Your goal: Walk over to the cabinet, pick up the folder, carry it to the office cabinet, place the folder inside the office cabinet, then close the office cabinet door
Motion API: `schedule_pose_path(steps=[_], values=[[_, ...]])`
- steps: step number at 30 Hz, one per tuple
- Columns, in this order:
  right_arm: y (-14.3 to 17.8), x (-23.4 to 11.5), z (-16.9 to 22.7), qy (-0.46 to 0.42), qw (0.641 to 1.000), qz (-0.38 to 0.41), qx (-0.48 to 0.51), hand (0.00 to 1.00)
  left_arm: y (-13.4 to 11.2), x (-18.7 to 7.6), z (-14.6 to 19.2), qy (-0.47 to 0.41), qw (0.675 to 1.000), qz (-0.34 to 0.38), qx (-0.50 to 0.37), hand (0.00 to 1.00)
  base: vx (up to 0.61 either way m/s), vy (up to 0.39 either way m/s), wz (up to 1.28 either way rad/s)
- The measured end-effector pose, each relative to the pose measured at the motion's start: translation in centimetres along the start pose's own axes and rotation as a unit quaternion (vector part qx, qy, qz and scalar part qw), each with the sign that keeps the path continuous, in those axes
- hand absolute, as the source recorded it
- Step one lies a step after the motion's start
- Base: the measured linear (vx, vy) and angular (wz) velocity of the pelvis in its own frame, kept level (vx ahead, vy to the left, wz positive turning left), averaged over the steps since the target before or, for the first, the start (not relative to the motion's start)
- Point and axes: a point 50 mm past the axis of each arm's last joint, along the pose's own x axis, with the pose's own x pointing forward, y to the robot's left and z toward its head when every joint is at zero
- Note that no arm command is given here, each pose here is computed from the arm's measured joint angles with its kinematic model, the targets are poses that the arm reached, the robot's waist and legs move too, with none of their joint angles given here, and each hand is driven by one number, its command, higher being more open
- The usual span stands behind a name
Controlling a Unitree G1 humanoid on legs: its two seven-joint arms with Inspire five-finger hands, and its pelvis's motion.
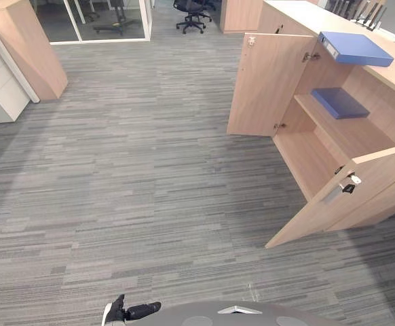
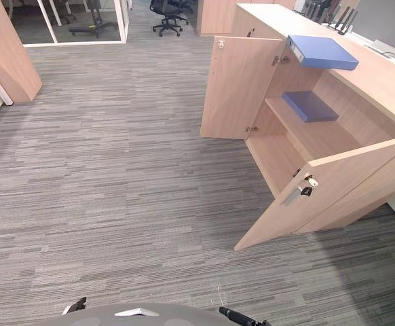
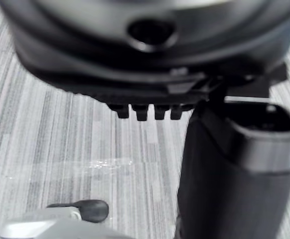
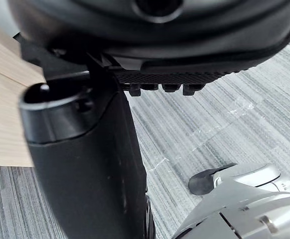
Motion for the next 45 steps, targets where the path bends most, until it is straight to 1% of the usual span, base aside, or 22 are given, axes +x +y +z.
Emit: schedule_pose_path(steps=[35, 39, 41, 43, 45], values=[[0.3, -0.1, 0.0, -0.006, 1.000, 0.018, -0.002, 1.00, 0.2, 0.1, 0.1, -0.007, 1.000, -0.017, 0.012, 1.00, -0.01, -0.006, 0.00], [0.4, -0.1, 0.0, -0.005, 1.000, 0.019, -0.001, 1.00, 0.4, 0.2, 0.6, -0.011, 1.000, -0.017, 0.010, 1.00, 0.00, 0.000, 0.00], [0.6, 0.0, 0.3, -0.008, 1.000, 0.025, 0.011, 1.00, 0.5, 0.5, 1.8, -0.024, 1.000, -0.009, -0.017, 1.00, -0.07, -0.046, -0.03], [0.6, -0.1, 0.5, -0.009, 0.999, 0.023, 0.029, 1.00, 0.7, 0.5, 2.2, -0.030, 0.998, 0.000, -0.064, 1.00, -0.09, -0.049, -0.05], [1.1, -0.2, 0.5, -0.014, 0.999, 0.027, 0.026, 1.00, 1.2, 0.5, 2.7, -0.037, 0.992, 0.014, -0.118, 1.00, -0.05, -0.029, -0.03]])
